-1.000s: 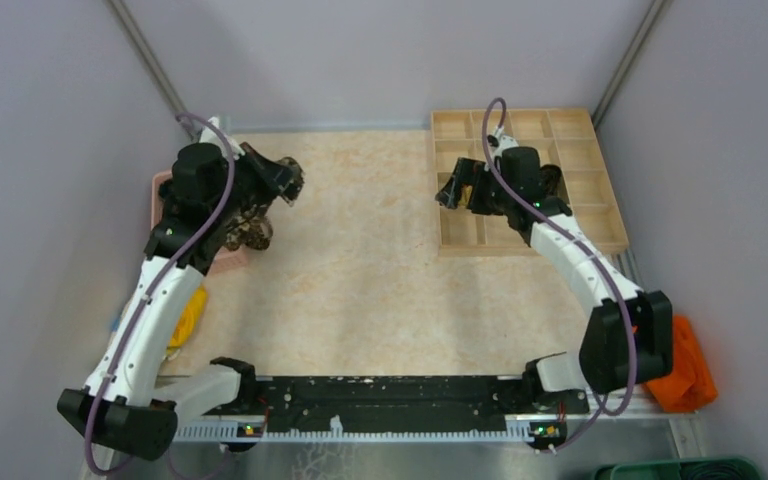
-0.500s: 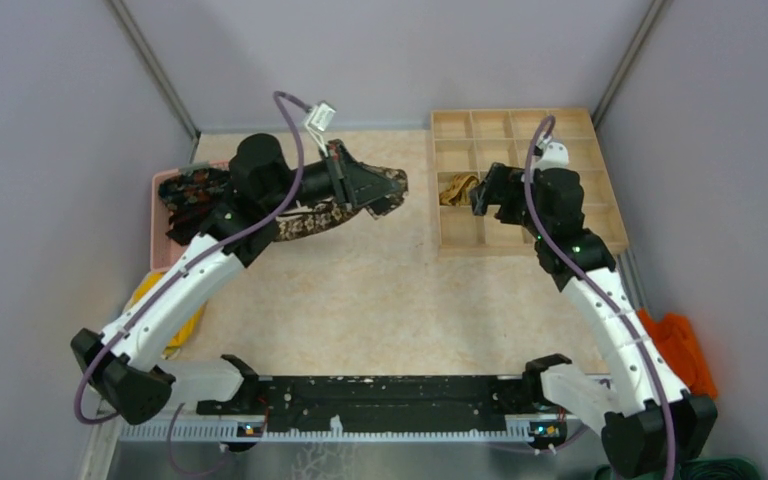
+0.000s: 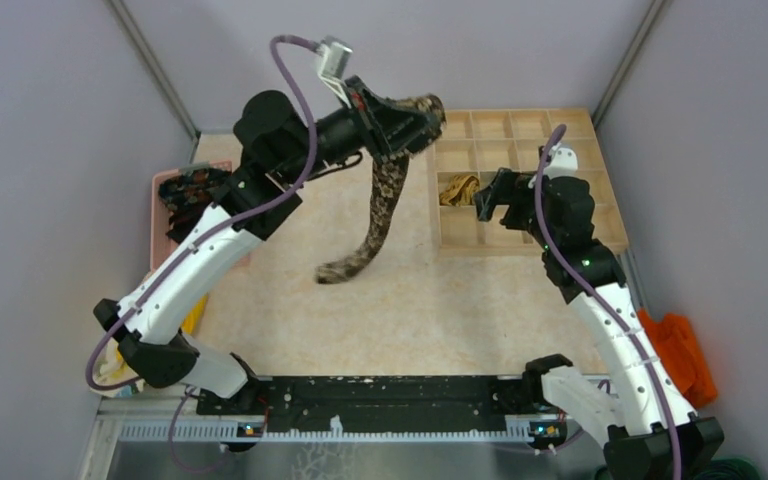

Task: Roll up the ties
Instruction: Place the tie at the center of the board.

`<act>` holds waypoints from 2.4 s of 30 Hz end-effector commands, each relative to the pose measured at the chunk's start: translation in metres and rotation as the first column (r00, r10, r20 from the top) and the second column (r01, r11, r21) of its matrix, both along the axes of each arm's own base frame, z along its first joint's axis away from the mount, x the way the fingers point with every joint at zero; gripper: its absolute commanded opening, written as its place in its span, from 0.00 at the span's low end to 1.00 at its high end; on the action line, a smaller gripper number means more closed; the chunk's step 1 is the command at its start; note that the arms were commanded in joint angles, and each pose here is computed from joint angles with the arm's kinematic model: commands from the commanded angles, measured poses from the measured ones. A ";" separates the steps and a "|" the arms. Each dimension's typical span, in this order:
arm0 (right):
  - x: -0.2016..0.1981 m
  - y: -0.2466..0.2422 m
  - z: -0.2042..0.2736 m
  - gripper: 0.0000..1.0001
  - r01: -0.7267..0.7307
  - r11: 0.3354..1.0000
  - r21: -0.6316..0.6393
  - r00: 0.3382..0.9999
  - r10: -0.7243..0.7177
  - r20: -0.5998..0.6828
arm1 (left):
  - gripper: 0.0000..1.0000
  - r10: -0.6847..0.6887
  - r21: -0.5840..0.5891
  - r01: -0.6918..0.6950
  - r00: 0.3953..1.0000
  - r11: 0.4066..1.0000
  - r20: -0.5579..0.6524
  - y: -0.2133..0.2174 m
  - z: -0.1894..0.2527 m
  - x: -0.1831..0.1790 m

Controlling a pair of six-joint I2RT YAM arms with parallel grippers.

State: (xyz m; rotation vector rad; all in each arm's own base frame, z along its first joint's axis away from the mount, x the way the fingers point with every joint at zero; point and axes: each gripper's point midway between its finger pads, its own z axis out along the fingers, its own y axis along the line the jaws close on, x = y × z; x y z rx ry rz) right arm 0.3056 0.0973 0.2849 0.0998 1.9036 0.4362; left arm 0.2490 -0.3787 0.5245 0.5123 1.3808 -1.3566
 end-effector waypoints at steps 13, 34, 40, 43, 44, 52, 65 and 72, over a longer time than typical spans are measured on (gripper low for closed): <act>0.020 0.018 -0.006 0.99 -0.056 0.998 0.022 0.998 0.056 -0.004 | 0.00 0.783 -0.192 -0.760 0.590 0.621 0.196 0.168 0.088 0.241; 0.023 0.040 -0.050 0.99 -0.148 0.986 0.075 0.984 0.155 -0.089 | 0.00 0.597 -0.182 -0.574 0.795 0.798 0.109 0.162 -0.088 0.093; 0.024 0.046 -0.070 0.99 -0.172 0.981 0.084 0.973 0.183 -0.143 | 0.00 0.656 -0.018 -0.666 0.739 0.746 -0.153 0.180 -0.211 0.030; 0.022 0.052 -0.077 0.99 -0.199 0.974 0.105 0.964 0.214 -0.159 | 0.00 0.653 0.016 -0.668 0.722 0.744 -0.231 0.193 -0.244 0.010; 0.022 0.054 -0.080 0.99 -0.206 0.972 0.114 0.961 0.222 -0.162 | 0.00 0.660 0.036 -0.673 0.712 0.739 -0.241 0.197 -0.250 0.008; 0.034 0.067 -0.093 0.99 -0.230 0.960 0.157 0.946 0.259 -0.197 | 0.00 0.712 0.057 -0.710 0.700 0.702 -0.046 0.150 -0.155 0.084; 0.053 0.073 -0.091 0.99 -0.231 0.958 0.168 0.948 0.261 -0.182 | 0.00 0.666 -0.423 -0.528 0.679 0.736 0.310 0.101 0.083 0.280; 0.056 0.078 -0.112 0.99 -0.238 0.954 0.184 0.933 0.278 -0.230 | 0.00 0.580 -0.419 -0.413 0.680 0.808 0.449 0.115 0.080 0.193</act>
